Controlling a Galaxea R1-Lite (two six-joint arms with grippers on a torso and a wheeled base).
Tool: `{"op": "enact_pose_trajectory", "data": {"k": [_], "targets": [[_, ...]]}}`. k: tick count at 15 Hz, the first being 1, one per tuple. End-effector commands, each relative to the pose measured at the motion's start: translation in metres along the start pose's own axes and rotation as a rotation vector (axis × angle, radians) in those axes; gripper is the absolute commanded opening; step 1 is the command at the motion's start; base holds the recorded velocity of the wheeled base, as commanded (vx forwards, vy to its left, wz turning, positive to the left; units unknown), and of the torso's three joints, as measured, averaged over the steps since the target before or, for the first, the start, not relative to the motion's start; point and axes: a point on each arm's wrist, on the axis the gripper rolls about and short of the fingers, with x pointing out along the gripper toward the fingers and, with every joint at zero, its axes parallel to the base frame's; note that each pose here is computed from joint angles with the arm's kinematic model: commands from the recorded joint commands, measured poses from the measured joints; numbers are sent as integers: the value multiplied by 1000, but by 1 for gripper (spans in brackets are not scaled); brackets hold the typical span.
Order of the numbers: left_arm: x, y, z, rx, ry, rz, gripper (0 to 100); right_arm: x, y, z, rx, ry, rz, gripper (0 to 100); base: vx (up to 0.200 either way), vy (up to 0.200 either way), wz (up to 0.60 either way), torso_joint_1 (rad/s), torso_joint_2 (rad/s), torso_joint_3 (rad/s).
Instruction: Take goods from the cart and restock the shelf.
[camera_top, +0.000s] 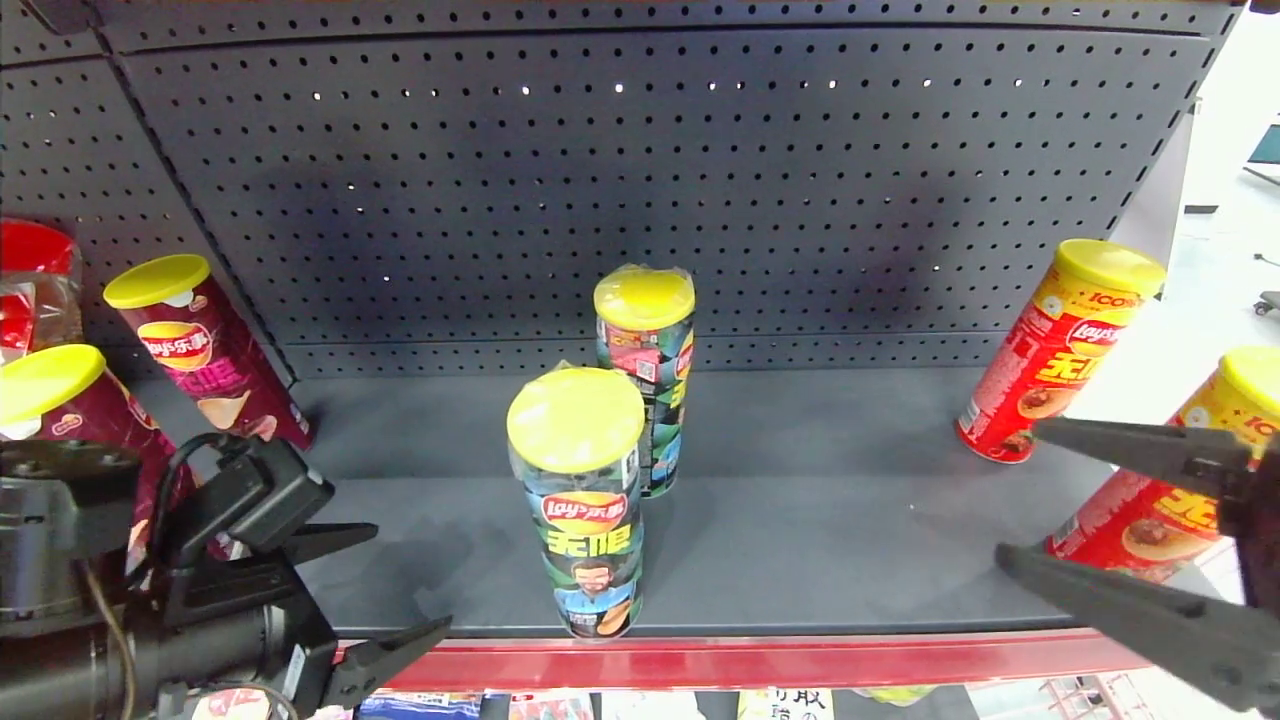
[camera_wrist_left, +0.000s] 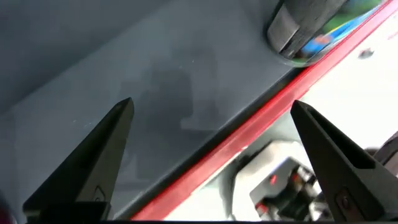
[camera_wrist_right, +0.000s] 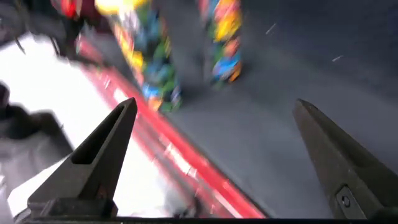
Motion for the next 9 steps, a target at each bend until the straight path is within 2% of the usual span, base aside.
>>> {"op": "enact_pose_trajectory", "data": {"k": [1,4,6,9], "targets": [[24,0,0,30,69,-50,100,-31,2,13,-13,-130,-36,100,0,0,0,0,0,0],[40,-1,10,50,74,-80,100,-44,-1,14,-6,-173,-90,100,0,0,0,0,0,0],[54,-2,20,66,70,-104,100,-48,-5,17,42,-194,-142,100,0,0,0,0,0,0],[68,-2,26,77,61,-113,100,-50,-7,23,45,-212,-168,100,0,0,0,0,0,0]]}}
